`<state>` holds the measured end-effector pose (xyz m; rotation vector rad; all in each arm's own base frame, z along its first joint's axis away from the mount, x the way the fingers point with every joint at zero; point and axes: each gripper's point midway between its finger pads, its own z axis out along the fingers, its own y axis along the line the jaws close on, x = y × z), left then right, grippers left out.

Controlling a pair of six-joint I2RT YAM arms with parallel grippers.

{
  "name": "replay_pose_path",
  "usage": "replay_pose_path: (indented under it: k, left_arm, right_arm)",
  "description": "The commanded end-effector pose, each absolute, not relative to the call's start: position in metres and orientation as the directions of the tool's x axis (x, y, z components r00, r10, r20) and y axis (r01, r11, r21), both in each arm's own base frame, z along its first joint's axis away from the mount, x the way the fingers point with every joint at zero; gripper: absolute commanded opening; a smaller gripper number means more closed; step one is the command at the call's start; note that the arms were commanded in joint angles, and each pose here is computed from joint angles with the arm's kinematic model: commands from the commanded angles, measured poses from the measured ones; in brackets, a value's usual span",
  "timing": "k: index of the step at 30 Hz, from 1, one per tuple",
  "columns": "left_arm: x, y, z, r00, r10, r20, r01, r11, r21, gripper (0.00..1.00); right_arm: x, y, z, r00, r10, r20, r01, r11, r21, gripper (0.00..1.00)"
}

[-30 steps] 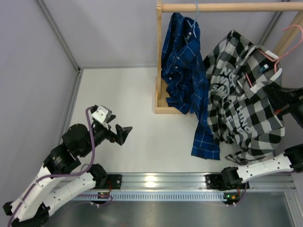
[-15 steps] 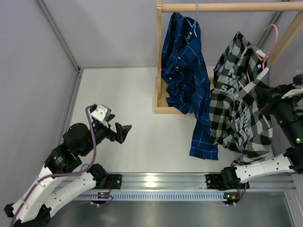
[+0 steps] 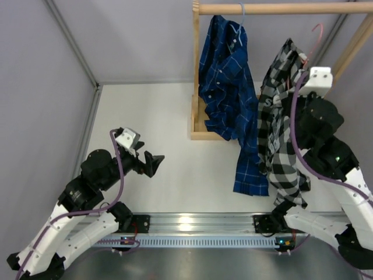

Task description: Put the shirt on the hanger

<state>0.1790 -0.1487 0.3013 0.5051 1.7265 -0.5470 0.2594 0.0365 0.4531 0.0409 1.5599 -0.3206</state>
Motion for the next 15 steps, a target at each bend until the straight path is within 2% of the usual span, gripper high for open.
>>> replay_pose_path:
  k: [1, 2, 3, 4, 5, 7, 13, 15]
  left_arm:
    - [0.184, -0.156, 0.309, -0.181, 0.02, -0.983, 0.616, 0.782, -0.097, 0.98]
    - [0.184, -0.155, 0.309, -0.181, 0.02, -0.983, 0.616, 0.782, -0.098, 0.98]
    - [0.185, -0.155, 0.307, -0.183, 0.025, -0.983, 0.615, 0.783, -0.095, 0.98]
    - [0.185, -0.155, 0.306, -0.183, 0.025, -0.983, 0.614, 0.784, -0.095, 0.98]
    - [0.184, -0.154, 0.305, -0.182, 0.026, -0.983, 0.614, 0.784, -0.093, 0.98]
    - [0.185, -0.153, 0.304, -0.181, 0.03, -0.983, 0.612, 0.786, -0.088, 0.98]
    - [0.185, -0.152, 0.298, -0.192, 0.034, -0.981, 0.618, 0.78, -0.093, 0.98]
    - [0.185, -0.151, 0.299, -0.187, 0.031, -0.982, 0.619, 0.78, -0.093, 0.98]
  right_arm:
    - [0.278, 0.059, 0.475, 0.077, 0.032, -0.997, -0.029, 0.999, 0.029, 0.0]
    - [0.286, 0.039, 0.476, 0.089, 0.066, -0.994, 0.021, 0.997, 0.068, 0.0]
    - [0.29, 0.048, 0.477, 0.089, 0.073, -0.993, -0.066, 0.996, 0.067, 0.0]
    - [0.299, 0.047, 0.475, 0.075, 0.087, -0.993, -0.09, 0.993, 0.081, 0.0]
    - [0.306, 0.02, 0.479, 0.081, 0.088, -0.993, -0.041, 0.996, 0.084, 0.0]
    - [0.317, 0.026, 0.477, 0.063, 0.089, -0.994, -0.137, 0.987, 0.08, 0.0]
    - [0.307, 0.001, 0.507, 0.226, 0.088, -0.97, -0.126, 0.99, 0.06, 0.0]
    - [0.306, -0.001, 0.514, 0.239, 0.067, -0.969, -0.126, 0.991, 0.038, 0.0]
